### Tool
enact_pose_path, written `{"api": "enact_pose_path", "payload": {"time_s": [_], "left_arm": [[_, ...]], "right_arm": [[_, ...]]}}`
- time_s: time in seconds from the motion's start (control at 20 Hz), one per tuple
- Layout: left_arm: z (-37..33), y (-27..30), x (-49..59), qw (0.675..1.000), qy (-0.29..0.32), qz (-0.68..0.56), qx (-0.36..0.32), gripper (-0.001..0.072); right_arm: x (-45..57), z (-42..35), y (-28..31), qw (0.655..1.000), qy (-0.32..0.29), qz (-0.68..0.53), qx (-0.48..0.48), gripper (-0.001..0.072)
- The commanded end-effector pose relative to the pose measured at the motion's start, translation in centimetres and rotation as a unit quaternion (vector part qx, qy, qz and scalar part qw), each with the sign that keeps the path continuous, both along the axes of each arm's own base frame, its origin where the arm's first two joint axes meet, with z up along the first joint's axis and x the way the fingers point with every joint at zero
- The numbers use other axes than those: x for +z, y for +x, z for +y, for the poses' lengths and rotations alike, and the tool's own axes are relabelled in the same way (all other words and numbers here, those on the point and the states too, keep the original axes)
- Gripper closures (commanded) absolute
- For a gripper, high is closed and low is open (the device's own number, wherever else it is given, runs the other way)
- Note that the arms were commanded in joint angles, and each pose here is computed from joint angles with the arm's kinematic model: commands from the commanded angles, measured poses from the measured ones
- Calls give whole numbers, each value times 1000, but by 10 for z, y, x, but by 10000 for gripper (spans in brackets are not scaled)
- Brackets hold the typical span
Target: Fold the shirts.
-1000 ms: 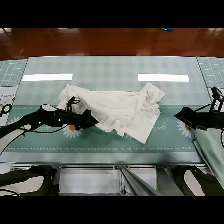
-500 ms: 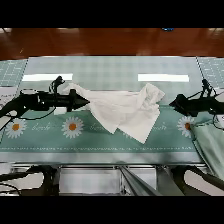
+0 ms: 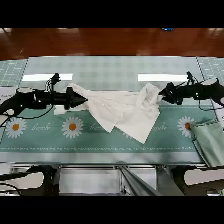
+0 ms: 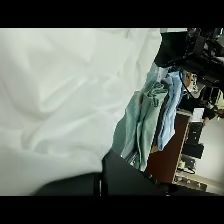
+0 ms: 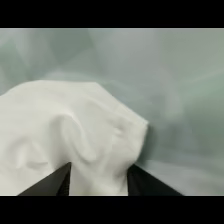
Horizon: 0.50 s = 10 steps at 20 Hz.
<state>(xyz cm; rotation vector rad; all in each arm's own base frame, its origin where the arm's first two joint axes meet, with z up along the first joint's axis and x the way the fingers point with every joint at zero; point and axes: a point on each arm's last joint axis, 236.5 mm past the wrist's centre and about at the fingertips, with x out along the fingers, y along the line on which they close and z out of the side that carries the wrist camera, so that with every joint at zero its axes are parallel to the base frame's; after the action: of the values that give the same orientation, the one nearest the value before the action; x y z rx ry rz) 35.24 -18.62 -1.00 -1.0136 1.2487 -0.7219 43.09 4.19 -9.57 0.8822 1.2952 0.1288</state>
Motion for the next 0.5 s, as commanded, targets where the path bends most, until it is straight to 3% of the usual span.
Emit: {"api": "enact_pose_path", "payload": {"time_s": [0.0,0.05,0.1,0.25,0.45], "left_arm": [[0,0,1,1000,-1,-3,-2,691],[0,0,1,1000,-1,-3,-1,691],[2,3,4,1000,-3,-6,3,691],[17,25,46,998,-29,-52,7,691],[65,73,179,976,-64,-197,70,691]], "right_arm": [[-9,27,17,999,9,1,33,331],[-7,33,20,999,8,-4,41,461],[-2,37,22,998,5,-15,55,689],[46,36,26,993,-8,-53,104,684],[189,11,50,972,-98,-188,100,684]]}}
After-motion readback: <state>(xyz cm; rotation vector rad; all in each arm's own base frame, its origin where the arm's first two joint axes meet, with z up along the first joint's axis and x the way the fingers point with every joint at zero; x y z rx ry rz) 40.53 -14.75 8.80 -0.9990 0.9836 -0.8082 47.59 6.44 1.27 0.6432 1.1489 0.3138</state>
